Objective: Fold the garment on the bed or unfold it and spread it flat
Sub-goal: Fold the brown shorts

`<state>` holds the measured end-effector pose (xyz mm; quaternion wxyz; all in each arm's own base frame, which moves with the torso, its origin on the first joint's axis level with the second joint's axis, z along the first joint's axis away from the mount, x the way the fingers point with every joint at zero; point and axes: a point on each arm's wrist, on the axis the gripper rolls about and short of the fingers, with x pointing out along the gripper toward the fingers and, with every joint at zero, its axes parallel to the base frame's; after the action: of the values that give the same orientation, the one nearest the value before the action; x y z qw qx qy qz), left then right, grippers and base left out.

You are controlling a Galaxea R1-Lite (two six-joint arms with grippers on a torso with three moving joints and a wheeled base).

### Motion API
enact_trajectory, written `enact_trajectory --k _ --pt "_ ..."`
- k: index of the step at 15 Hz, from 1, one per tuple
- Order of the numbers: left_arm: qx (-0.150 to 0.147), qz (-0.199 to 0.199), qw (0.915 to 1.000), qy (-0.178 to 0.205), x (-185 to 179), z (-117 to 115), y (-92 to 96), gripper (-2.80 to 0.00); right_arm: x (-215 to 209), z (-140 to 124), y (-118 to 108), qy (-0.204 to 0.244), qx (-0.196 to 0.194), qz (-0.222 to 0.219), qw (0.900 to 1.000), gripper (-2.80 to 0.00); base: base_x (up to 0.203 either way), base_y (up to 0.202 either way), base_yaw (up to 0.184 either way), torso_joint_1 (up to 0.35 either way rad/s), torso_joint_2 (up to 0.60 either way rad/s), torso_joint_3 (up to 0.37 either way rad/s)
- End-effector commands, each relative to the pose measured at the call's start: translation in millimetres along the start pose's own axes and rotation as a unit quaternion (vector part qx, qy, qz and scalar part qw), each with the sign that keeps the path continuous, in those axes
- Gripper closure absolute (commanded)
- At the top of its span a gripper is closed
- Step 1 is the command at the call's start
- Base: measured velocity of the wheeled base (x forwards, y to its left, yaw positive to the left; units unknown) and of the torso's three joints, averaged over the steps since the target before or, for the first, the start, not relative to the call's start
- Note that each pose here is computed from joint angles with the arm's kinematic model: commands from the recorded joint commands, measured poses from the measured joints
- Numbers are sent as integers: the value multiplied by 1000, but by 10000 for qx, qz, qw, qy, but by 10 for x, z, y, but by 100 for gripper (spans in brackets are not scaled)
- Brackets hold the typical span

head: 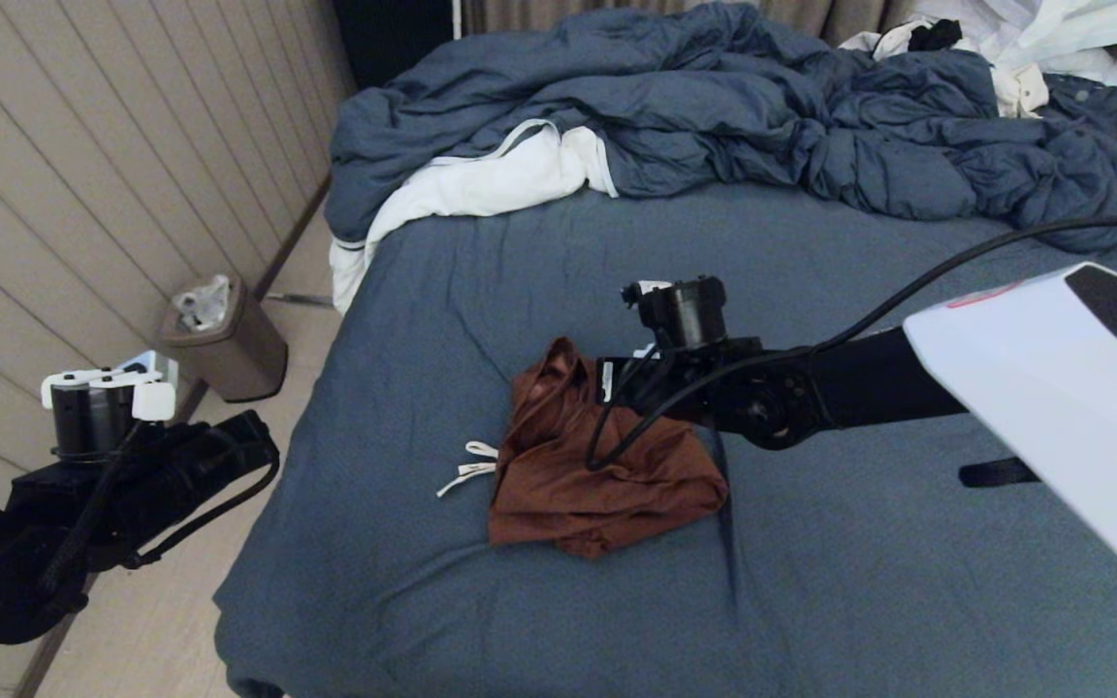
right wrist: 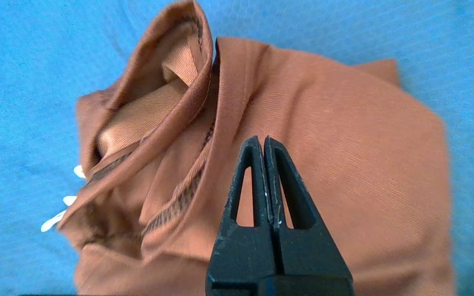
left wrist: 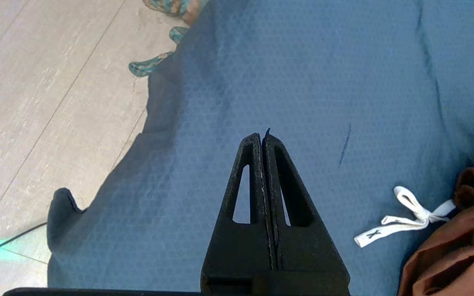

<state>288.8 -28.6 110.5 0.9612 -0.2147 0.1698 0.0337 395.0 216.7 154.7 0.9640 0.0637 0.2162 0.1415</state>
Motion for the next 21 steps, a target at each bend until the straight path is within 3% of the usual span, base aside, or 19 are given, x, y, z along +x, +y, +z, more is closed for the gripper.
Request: enact_trajectory --k 1,5,12,15,17,21 --pt "-17 -14 10000 -34 -5 8 -4 0 229 -118 32 151 -27 -21 9999 0 0 0 0 0 0 0" --pt "-14 -6 10000 -3 12 -5 1 0 355 -136 155 215 -64 49 9997 0 0 0 0 0 0 0" --pt "-57 91 9999 -66 55 34 58 0 630 -251 673 36 -255 86 9996 0 0 0 0 0 0 0" --pt "-62 66 9999 -123 87 24 61 0 588 -398 980 -52 -425 193 9989 0 0 0 0 0 0 0" --pt "-64 70 9999 -141 127 -2 72 0 456 -350 1213 -498 -457 150 9976 0 0 0 0 0 0 0" --pt "-65 63 9998 -155 121 4 69 0 302 -317 1398 -613 -619 268 9958 0 0 0 0 0 0 0"
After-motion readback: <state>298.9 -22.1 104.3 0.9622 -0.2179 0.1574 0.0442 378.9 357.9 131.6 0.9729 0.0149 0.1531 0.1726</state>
